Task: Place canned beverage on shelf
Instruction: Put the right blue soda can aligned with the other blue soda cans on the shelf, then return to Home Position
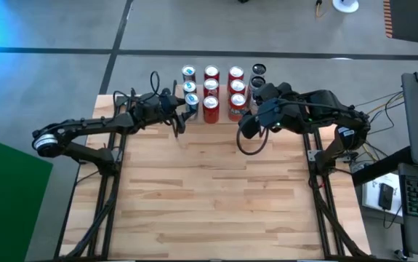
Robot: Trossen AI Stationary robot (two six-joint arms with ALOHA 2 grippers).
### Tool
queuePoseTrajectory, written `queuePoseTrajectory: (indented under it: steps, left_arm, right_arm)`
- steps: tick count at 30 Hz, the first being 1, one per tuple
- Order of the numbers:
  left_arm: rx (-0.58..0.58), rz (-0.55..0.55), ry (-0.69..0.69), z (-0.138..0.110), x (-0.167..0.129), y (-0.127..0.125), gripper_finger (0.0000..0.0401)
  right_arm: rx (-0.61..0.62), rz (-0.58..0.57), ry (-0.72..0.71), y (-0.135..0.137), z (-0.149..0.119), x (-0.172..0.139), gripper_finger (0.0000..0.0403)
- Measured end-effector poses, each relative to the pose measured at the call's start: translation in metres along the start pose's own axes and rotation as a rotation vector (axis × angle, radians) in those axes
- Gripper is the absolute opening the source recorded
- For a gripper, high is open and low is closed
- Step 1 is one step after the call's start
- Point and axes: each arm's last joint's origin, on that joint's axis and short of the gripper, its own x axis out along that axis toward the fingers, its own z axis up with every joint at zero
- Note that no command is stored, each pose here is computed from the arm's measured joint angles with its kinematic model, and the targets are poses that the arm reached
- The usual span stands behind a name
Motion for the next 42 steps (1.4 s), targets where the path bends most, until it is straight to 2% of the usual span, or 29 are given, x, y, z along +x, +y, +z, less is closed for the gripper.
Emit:
queuePoseTrajectory:
  steps: [11,17,22,28,32,38,40,42]
  left_arm:
    - [-0.013,-0.003,0.023,-0.011,-0.004,-0.001,0.0287]
    - [-0.021,-0.002,-0.002,-0.005,-0.010,-0.001,0.0313]
    - [-0.012,0.000,-0.048,0.009,-0.030,-0.001,0.0326]
    - [0.005,-0.001,-0.028,0.019,-0.063,-0.001,0.0336]
    - [-0.064,-0.015,-0.035,0.025,-0.087,-0.004,0.0336]
    - [-0.238,-0.150,-0.117,0.037,-0.117,-0.017,0.0335]
    - [-0.284,-0.200,-0.141,0.040,-0.123,-0.024,0.0332]
    - [-0.318,-0.239,-0.161,0.043,-0.127,-0.032,0.0327]
  right_arm:
    - [0.000,0.001,0.000,0.000,0.000,0.000,0.0333]
    - [0.001,0.001,0.000,0.000,0.000,0.000,0.0345]
    - [0.029,0.013,0.003,-0.001,0.000,-0.002,0.0346]
    - [0.050,0.072,-0.023,-0.009,-0.002,-0.025,0.0332]
    - [0.045,0.083,-0.043,-0.006,-0.013,-0.038,0.0329]
    - [-0.002,0.143,-0.025,0.025,-0.045,-0.026,0.0327]
    - [0.000,0.222,-0.046,0.040,-0.054,-0.019,0.0327]
    - [-0.003,0.377,-0.089,0.057,-0.060,-0.017,0.0327]
